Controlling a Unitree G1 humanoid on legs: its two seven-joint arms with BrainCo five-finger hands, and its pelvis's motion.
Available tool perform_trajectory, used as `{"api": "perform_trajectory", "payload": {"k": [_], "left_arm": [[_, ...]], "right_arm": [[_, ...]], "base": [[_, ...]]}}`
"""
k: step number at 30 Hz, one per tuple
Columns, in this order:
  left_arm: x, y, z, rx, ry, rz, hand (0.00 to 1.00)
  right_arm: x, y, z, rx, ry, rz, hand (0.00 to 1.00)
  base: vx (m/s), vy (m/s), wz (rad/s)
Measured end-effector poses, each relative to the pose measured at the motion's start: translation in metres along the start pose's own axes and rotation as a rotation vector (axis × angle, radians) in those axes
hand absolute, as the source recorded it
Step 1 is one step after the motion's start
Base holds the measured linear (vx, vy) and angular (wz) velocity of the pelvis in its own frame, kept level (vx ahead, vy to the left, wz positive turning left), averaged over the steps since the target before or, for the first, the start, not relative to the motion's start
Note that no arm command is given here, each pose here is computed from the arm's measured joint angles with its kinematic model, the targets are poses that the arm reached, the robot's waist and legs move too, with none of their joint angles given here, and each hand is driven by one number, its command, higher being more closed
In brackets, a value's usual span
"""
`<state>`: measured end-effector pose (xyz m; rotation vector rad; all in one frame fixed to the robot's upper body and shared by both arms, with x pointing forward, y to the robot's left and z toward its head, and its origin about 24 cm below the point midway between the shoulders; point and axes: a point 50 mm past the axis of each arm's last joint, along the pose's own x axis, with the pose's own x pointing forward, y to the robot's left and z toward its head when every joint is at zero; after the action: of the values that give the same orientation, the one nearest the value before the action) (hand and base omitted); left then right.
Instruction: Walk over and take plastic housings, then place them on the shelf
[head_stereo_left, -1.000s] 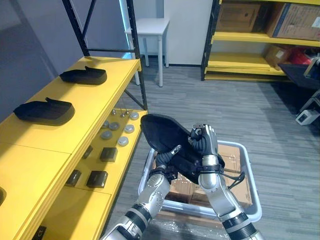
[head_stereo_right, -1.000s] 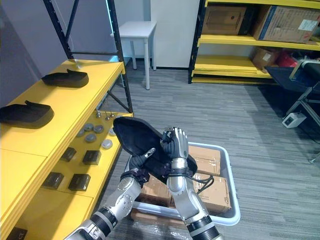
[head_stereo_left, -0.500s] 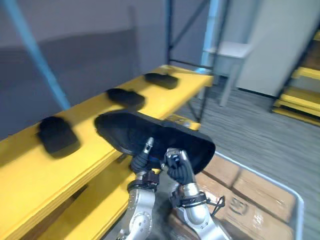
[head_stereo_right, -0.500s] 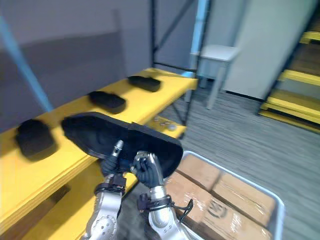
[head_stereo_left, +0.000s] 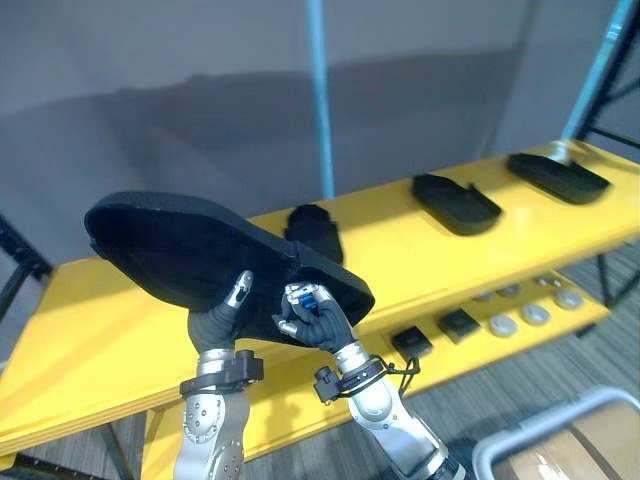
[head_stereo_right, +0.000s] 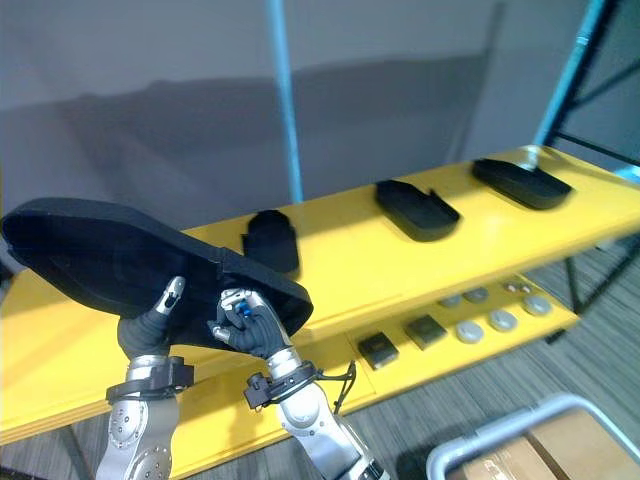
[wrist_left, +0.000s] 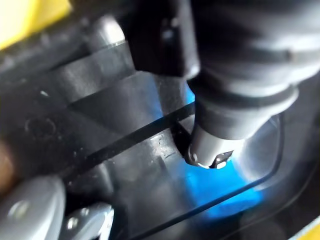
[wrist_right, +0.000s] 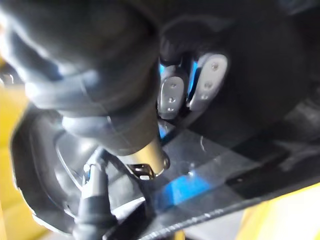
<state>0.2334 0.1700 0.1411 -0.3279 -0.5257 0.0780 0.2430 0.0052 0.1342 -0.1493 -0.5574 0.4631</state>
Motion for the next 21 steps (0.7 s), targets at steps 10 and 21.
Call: {"api": "perform_trajectory", "payload": {"k": [10,21], "left_arm": [[-0.002,-0.003,-0.005,0.138,0.018,-0.089,1.00],[-0.021,0.022,-0.012,0.314,0.069,0.049,1.00]], "right_arm": [[-0.023,-0.004,-0.017,0.043,0.101,-0.025,0.00],[-0.041,-0.001,-0.027,0.293,0.176,0.051,0.00]], "base": [[0.13,-0.094,0.70],[0.05,-0.024,0.01]]}}
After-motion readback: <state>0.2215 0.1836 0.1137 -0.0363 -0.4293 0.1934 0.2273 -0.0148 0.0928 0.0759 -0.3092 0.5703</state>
